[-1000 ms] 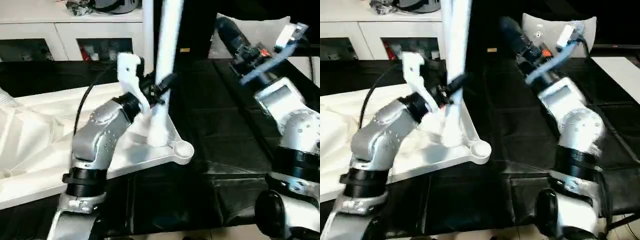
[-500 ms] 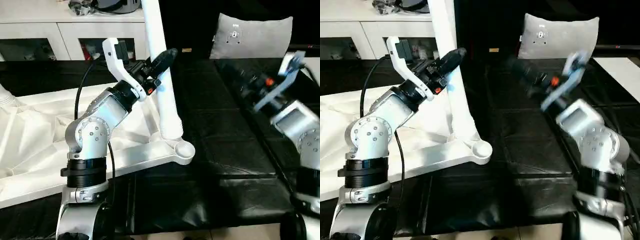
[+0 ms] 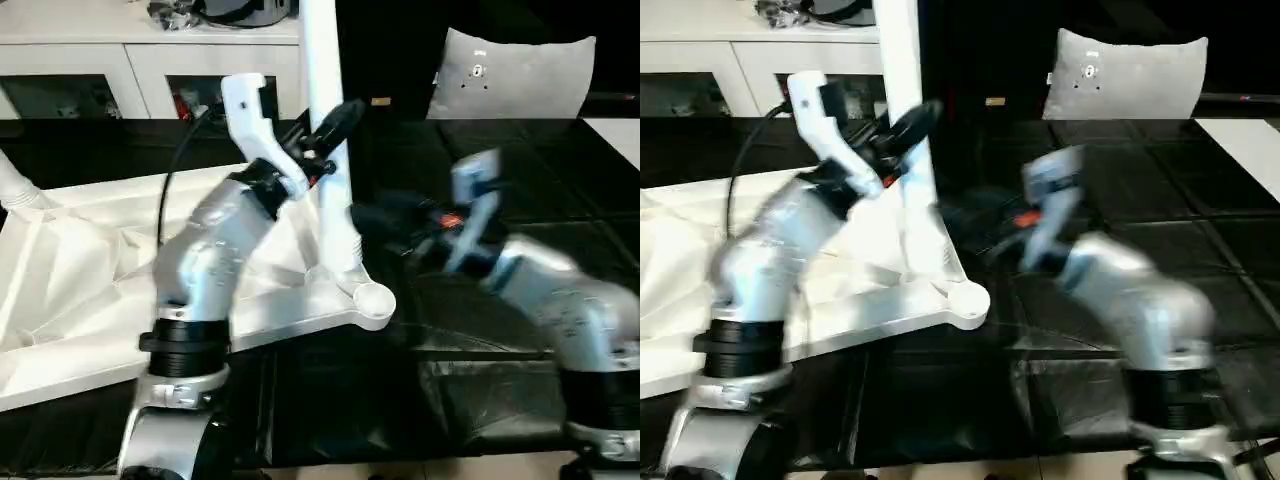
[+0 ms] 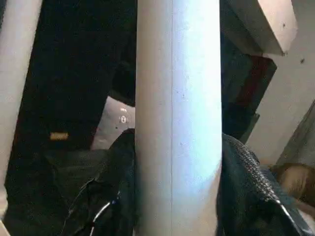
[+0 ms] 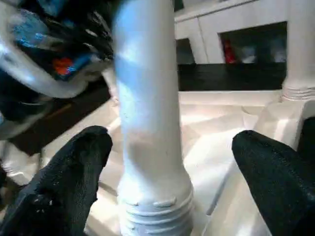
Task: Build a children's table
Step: Insert table leg to table base
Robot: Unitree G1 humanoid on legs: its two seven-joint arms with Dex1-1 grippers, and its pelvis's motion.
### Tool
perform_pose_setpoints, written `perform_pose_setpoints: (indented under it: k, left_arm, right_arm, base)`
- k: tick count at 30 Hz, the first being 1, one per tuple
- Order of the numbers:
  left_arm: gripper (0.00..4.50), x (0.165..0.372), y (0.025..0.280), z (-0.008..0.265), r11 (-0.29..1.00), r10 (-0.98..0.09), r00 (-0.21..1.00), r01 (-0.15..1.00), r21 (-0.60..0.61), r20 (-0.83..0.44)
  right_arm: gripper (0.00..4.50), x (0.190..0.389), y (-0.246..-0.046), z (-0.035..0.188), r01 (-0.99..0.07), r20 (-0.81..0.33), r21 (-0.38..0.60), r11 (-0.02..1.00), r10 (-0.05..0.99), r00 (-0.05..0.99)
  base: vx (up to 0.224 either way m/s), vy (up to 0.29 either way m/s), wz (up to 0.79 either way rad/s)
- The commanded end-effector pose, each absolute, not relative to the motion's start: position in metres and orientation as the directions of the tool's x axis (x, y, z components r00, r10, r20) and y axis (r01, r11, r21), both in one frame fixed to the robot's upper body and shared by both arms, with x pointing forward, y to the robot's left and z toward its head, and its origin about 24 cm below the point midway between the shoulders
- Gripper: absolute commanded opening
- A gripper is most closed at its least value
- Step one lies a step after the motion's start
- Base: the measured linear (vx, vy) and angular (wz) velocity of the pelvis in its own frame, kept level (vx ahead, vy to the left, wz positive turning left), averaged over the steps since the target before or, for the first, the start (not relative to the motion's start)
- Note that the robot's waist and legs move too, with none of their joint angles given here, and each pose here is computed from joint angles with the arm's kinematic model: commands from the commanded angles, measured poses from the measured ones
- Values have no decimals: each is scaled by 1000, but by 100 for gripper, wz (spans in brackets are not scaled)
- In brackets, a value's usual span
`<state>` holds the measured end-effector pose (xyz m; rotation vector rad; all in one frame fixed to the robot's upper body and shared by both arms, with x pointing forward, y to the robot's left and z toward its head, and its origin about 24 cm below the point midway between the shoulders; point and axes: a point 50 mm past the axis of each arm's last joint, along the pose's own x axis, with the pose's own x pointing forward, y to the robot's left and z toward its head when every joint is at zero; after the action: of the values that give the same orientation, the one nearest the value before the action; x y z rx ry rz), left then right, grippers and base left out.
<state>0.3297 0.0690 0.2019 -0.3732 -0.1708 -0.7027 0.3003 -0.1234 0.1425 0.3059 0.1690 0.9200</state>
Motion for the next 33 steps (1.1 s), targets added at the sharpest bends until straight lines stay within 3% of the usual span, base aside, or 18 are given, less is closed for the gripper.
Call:
perform_pose_setpoints:
  k: [1,13,17,22,33]
  left_arm:
    - [182,325,61,208,690,-636,713,697,-195,296]
    - [182,326,61,206,712,-626,720,684,-158,300]
    - [182,330,61,208,778,-553,774,612,-144,309]
    - [182,330,54,208,797,-518,793,583,-157,320]
    - [182,329,50,205,805,-530,787,584,-104,314]
  right_arm:
    - [442,304,-124,144,-749,-7,307,587,788,615]
    - [442,308,-121,142,-744,-8,285,605,777,629]
    - [442,310,-106,140,-737,4,311,600,774,633]
    - [392,317,-86,131,-682,-16,345,644,731,682]
    - [313,324,-81,131,-639,-32,314,702,681,731]
  base:
    - [0,0,0]
    - [0,0,0]
    - [0,0,0]
    - [0,0,0]
    - [0,0,0]
